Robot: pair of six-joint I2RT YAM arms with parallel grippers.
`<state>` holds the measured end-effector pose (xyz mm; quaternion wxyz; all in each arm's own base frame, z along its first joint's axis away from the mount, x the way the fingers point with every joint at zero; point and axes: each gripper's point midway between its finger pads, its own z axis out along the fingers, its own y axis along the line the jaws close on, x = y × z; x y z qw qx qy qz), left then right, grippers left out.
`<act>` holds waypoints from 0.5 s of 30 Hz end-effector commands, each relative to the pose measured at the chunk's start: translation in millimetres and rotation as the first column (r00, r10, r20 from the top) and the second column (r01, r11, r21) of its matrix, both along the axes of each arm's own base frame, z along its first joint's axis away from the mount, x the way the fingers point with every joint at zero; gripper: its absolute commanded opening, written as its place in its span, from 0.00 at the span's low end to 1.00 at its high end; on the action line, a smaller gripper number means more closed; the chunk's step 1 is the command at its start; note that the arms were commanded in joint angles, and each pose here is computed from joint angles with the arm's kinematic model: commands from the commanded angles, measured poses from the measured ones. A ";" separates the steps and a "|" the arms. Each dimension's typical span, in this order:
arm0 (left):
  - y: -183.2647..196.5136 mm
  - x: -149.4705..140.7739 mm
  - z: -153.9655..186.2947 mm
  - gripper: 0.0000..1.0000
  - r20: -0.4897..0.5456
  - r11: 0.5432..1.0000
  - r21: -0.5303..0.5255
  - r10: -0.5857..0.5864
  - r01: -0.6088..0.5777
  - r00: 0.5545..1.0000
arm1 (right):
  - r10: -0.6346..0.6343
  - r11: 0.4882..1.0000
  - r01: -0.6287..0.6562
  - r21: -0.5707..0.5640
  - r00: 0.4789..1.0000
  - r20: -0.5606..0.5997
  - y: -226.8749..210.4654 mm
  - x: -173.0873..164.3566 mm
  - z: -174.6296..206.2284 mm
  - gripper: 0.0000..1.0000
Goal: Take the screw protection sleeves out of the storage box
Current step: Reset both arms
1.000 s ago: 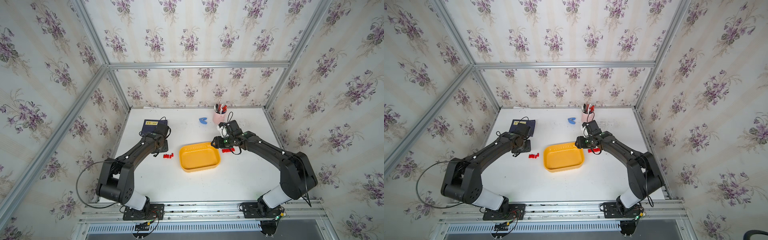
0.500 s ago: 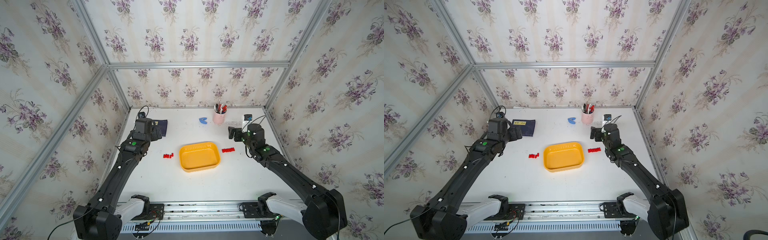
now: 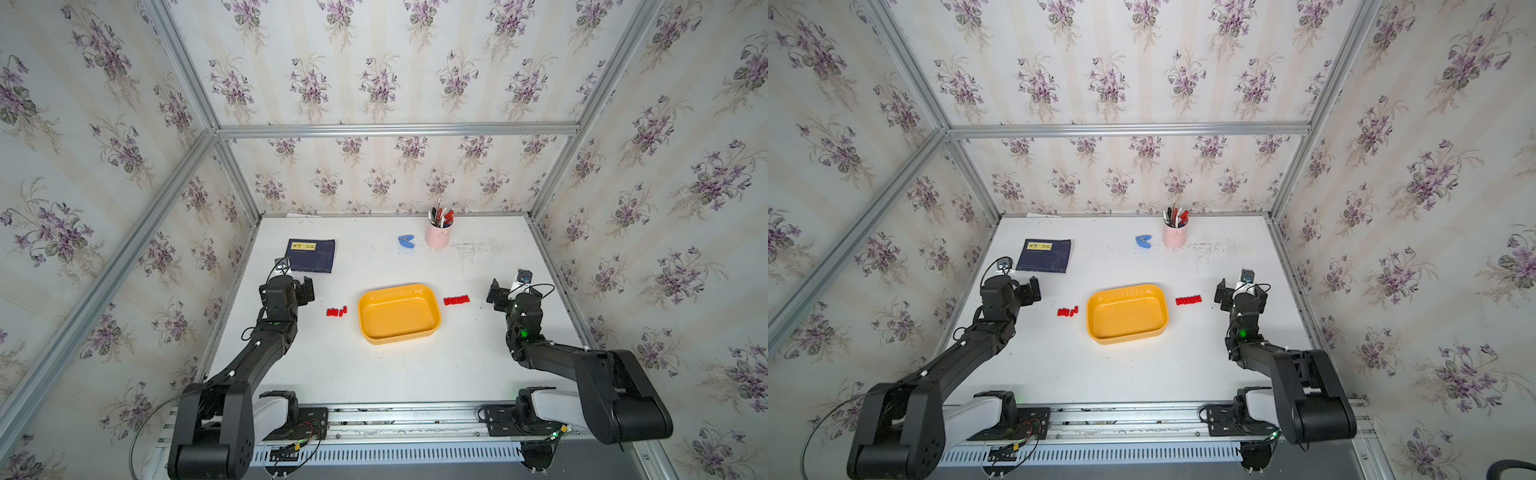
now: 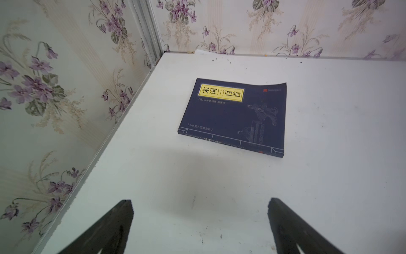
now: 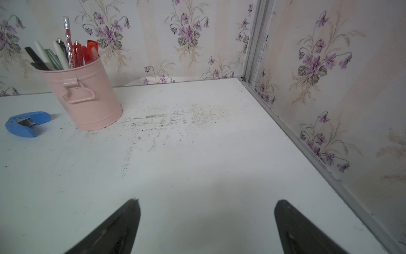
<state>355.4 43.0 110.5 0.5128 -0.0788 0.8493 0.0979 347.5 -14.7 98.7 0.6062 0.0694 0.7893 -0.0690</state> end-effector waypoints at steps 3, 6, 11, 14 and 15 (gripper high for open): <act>-11.6 25.0 -5.5 1.00 0.117 0.996 0.030 -0.082 0.079 0.990 | 0.027 0.999 -0.032 0.032 0.986 0.165 6.9 16.3 28.8 1.00; -24.5 34.6 -14.8 1.00 0.104 0.986 0.048 -0.167 0.163 0.980 | 0.060 0.997 -0.065 0.027 0.986 0.157 11.3 20.7 27.5 1.00; -14.9 36.4 -16.6 1.00 0.060 0.994 0.029 -0.105 0.104 0.993 | 0.036 0.998 -0.043 0.047 0.988 0.152 5.3 23.8 26.1 1.00; -15.0 36.4 -16.6 1.00 0.060 0.994 0.032 -0.105 0.104 0.993 | 0.033 0.998 -0.040 0.050 0.989 0.144 4.9 23.9 25.5 1.00; -15.3 35.9 -16.8 1.00 0.058 0.994 0.032 -0.106 0.104 0.993 | 0.035 0.998 -0.043 0.047 0.987 0.156 5.0 23.5 27.0 1.00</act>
